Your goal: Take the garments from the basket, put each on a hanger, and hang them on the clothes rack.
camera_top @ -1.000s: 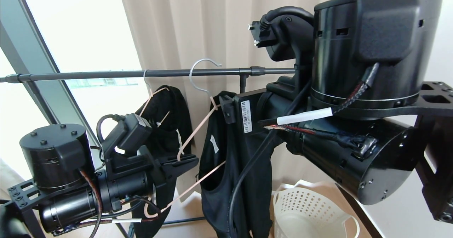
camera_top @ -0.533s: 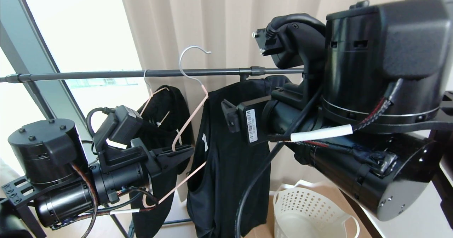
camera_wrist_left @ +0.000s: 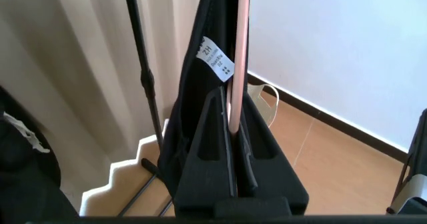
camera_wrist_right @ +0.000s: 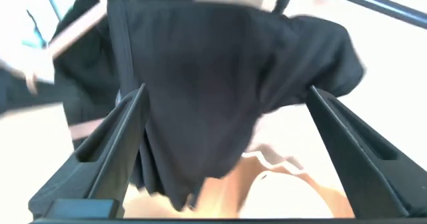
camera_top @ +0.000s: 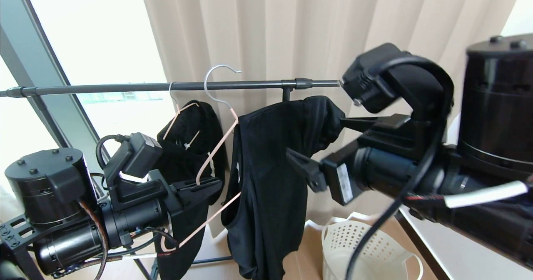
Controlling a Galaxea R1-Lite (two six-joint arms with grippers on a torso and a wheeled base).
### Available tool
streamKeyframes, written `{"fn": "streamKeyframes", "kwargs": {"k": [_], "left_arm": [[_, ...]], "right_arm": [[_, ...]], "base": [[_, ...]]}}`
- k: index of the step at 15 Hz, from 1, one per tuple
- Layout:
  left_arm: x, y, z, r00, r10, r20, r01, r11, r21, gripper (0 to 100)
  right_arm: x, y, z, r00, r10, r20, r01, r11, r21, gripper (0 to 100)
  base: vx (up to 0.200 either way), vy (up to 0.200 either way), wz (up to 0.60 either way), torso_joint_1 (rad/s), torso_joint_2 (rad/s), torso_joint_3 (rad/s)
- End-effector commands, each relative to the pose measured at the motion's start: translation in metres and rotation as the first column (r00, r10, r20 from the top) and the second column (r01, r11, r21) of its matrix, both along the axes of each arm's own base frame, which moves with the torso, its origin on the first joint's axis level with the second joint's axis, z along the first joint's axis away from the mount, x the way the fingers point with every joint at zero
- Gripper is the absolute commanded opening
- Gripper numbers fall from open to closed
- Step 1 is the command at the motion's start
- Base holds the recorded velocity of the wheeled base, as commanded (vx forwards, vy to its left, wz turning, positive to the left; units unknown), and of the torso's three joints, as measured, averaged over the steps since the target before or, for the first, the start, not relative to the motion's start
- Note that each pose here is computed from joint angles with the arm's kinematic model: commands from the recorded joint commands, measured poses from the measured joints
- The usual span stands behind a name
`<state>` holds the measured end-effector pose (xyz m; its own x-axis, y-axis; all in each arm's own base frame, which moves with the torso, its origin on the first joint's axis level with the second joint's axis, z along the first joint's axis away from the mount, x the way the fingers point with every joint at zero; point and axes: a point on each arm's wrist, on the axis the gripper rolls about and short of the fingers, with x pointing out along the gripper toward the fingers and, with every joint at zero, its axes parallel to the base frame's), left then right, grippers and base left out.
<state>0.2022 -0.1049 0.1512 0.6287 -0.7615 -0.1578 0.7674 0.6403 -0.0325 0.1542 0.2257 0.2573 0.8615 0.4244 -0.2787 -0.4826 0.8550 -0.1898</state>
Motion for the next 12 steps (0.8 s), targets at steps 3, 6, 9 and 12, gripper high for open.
{"fn": "streamKeyframes", "kwargs": {"k": [3,6,9,12], "left_arm": [[-0.009,0.004,-0.013,0.998,-0.033,-0.046,0.034,0.999,0.024,0],[-0.016,0.007,-0.023,0.997,-0.070,-0.033,0.072,0.995,0.069,0],[-0.027,0.010,-0.034,0.991,-0.130,-0.013,0.130,0.985,0.112,0],[-0.038,0.005,-0.040,0.981,-0.193,0.014,0.188,0.969,0.157,0]], "right_arm": [[-0.010,-0.072,-0.002,0.987,0.123,-0.099,-0.135,0.982,-0.131,100],[-0.009,-0.098,-0.003,0.954,0.255,-0.158,-0.284,0.937,-0.202,100],[-0.003,-0.102,0.004,0.933,0.310,-0.185,-0.345,0.915,-0.210,100],[0.022,-0.107,0.012,0.891,0.398,-0.220,-0.443,0.868,-0.226,100]], "base": [[0.000,0.000,0.00,0.000,0.00,0.000],[0.000,0.000,0.00,0.000,0.00,0.000],[0.000,0.000,0.00,0.000,0.00,0.000],[0.000,0.000,0.00,0.000,0.00,0.000]]}}
